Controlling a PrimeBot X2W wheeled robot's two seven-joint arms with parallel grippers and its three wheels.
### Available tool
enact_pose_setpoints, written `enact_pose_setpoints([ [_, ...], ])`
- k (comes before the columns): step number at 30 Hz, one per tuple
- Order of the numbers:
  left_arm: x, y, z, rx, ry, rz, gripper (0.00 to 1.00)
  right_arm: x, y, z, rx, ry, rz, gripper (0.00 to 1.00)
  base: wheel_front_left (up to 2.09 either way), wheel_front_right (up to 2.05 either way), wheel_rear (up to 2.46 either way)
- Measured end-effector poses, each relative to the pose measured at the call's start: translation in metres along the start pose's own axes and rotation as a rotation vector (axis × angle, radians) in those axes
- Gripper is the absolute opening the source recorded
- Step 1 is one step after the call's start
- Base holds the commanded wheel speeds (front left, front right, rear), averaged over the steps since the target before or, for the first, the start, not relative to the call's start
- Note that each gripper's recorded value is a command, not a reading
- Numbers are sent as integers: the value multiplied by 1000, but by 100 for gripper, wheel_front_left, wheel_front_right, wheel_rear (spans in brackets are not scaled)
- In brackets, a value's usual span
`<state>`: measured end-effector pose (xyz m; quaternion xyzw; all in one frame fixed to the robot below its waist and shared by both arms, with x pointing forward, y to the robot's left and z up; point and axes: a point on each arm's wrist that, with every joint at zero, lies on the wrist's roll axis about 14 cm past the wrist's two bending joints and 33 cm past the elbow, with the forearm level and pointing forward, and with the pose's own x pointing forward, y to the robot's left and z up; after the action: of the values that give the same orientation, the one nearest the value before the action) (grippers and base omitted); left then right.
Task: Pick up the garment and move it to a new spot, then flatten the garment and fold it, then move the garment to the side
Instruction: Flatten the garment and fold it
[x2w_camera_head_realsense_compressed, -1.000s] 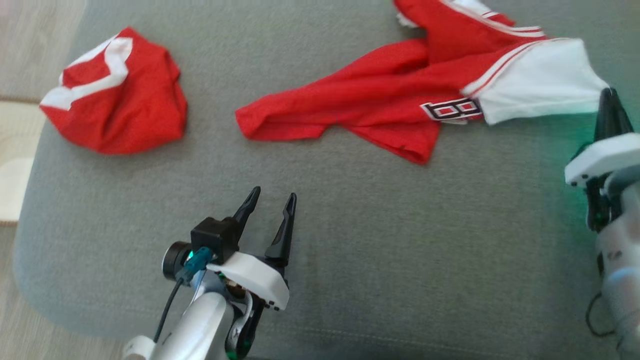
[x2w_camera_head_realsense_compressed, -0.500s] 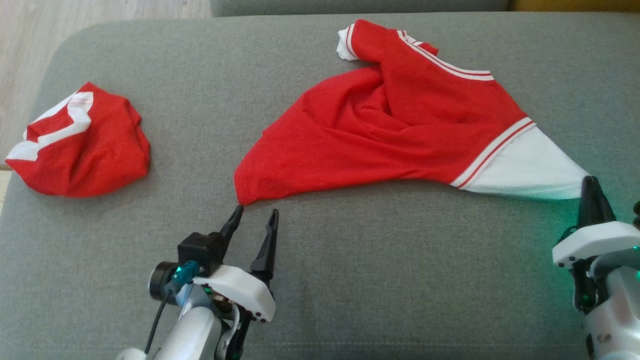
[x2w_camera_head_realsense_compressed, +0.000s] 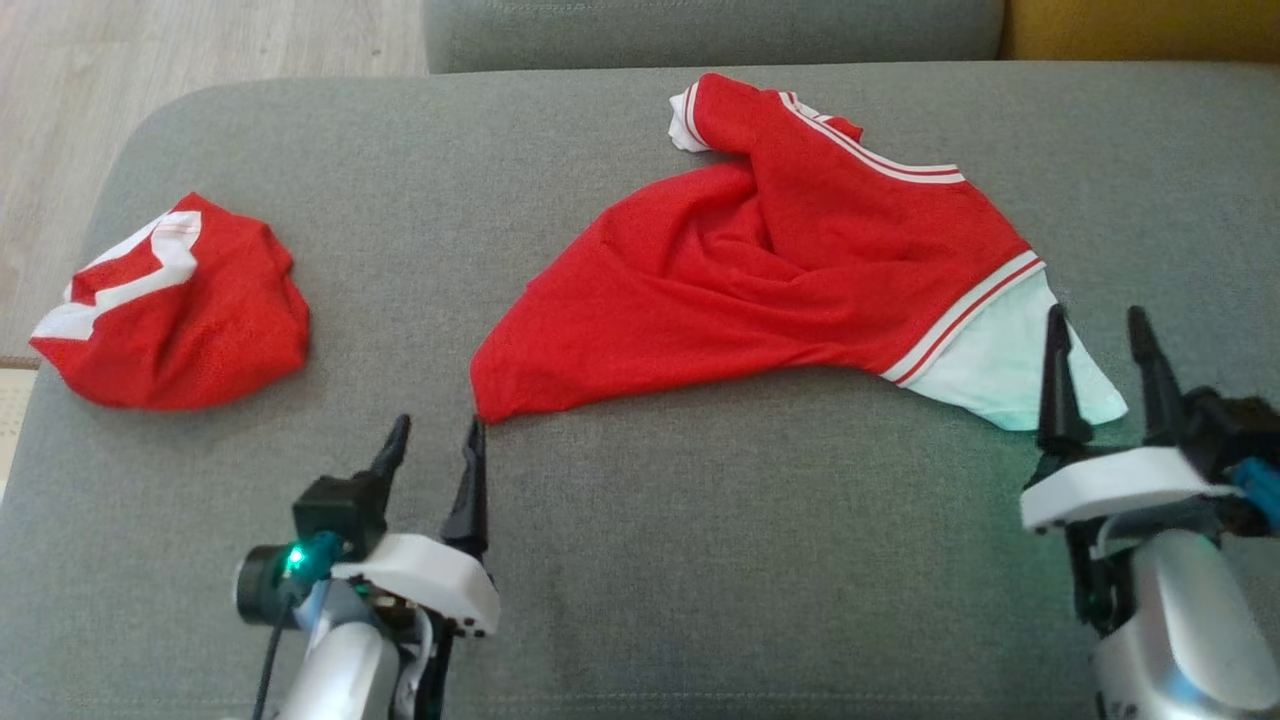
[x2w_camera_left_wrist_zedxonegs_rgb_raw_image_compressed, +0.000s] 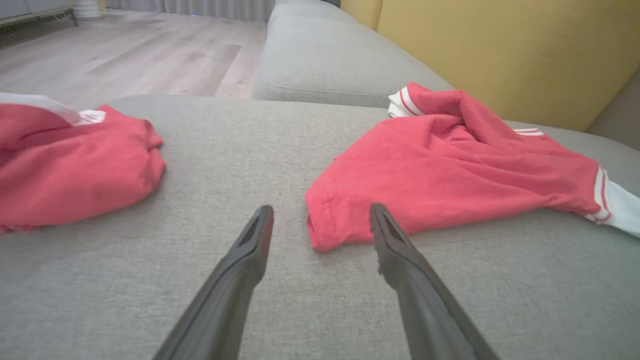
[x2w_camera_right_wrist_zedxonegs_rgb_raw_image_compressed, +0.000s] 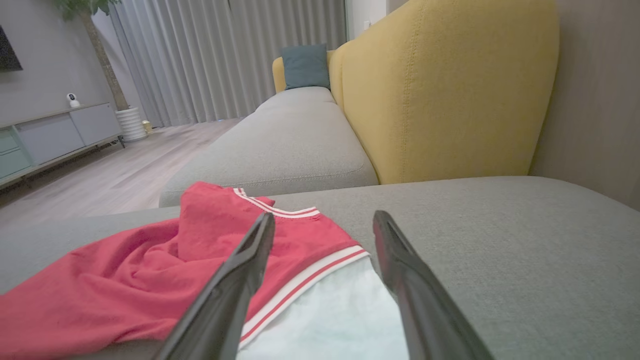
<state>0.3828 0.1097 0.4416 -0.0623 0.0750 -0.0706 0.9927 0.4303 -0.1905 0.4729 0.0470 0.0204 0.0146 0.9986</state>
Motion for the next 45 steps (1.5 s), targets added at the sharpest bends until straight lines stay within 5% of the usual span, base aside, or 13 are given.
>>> enact_pose_setpoints([
  [17,-11,47,18,52,-55,166,100,-21,23,-11,-51,31,61,100,0,0,0],
  [28,-10,37,9,56,-30,109,100,-23,20,-16,-48,48,54,100,0,0,0],
  [45,36,-15,-45,-74,142,-85,100,-6,-7,-41,-44,109,-18,100,0,0,0],
])
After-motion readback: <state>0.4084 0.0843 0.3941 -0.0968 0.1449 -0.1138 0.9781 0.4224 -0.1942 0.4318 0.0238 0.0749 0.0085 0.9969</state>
